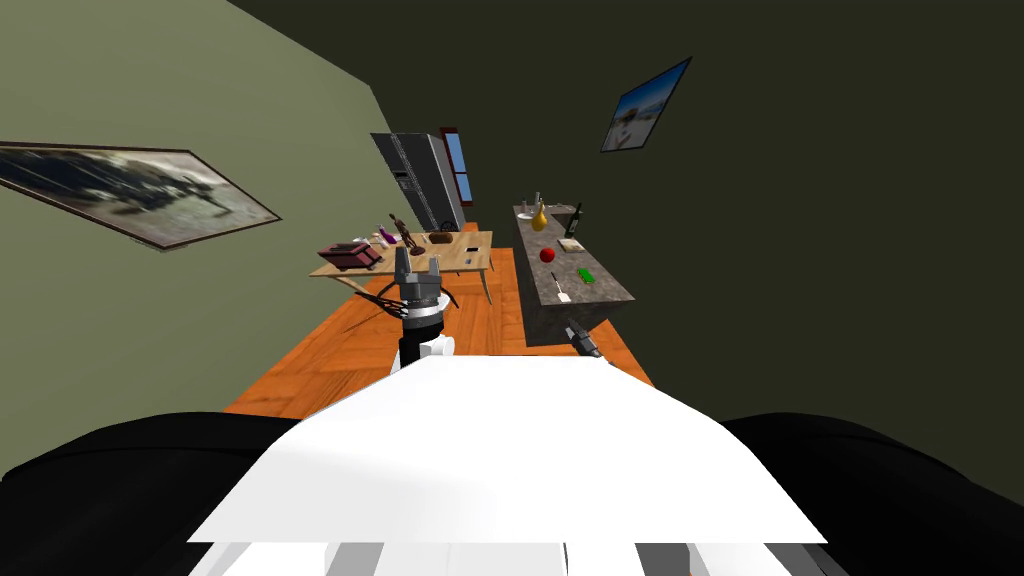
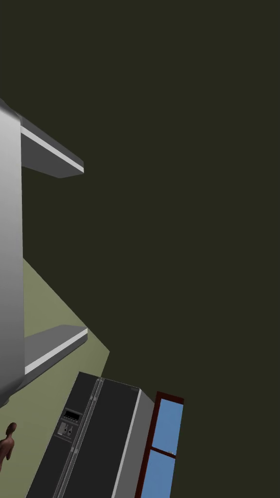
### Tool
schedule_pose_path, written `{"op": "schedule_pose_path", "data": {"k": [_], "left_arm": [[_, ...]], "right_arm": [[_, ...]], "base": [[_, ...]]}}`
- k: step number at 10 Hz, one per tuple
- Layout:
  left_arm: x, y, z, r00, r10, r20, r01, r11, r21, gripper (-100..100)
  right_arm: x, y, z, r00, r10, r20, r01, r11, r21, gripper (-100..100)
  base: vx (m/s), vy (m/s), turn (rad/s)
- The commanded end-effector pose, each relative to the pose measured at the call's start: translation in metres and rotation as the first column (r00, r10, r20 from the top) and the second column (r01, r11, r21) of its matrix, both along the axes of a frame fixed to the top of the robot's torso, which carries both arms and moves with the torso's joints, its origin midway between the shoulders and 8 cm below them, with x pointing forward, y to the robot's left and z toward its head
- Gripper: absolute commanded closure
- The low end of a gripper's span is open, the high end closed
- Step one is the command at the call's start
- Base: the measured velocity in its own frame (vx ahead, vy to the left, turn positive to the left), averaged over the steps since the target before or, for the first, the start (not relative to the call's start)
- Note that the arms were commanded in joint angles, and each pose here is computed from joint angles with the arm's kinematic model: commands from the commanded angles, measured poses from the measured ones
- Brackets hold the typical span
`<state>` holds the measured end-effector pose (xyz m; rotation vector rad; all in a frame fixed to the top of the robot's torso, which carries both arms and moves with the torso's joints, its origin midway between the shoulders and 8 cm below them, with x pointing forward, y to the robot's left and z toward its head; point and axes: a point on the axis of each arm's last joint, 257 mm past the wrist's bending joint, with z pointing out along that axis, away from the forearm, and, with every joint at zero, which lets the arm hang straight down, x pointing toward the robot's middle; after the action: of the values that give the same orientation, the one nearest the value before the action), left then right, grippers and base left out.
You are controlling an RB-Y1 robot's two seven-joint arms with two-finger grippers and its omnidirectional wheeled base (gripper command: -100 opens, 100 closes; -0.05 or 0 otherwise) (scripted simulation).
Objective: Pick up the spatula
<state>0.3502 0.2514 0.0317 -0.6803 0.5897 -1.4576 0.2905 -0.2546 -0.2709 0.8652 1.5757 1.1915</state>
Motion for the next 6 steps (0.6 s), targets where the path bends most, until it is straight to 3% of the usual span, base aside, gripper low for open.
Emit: {"op": "schedule_pose_path", "data": {"k": [1,2,3,5,6], "left_arm": [[0.000,0.000,0.000,1.000,0.000,0.000,0.000,1.000,0.000,0],[0.000,0.000,0.000,1.000,0.000,0.000,0.000,1.000,0.000,0],[0.000,0.000,0.000,1.000,0.000,0.000,0.000,1.000,0.000,0],[0.000,0.000,0.000,1.000,0.000,0.000,0.000,1.000,0.000,0],[0.000,0.000,0.000,1.000,0.000,0.000,0.000,1.000,0.000,0]], "right_arm": [[-0.022,-0.007,-0.030,0.996,0.018,-0.087,-0.021,0.999,-0.037,-100],[-0.024,-0.009,-0.031,0.995,0.033,-0.094,-0.039,0.998,-0.055,-100],[-0.043,-0.016,-0.055,0.985,0.036,-0.167,-0.050,0.996,-0.078,-100],[-0.045,-0.020,-0.056,0.983,0.052,-0.175,-0.070,0.993,-0.098,-100],[-0.067,-0.030,-0.079,0.967,0.055,-0.248,-0.088,0.988,-0.124,-100]], "base": [[-0.073,0.023,0.106],[-0.057,0.022,0.060],[-0.058,0.029,0.125],[-0.036,0.017,0.031],[-0.030,0.031,0.131]]}}
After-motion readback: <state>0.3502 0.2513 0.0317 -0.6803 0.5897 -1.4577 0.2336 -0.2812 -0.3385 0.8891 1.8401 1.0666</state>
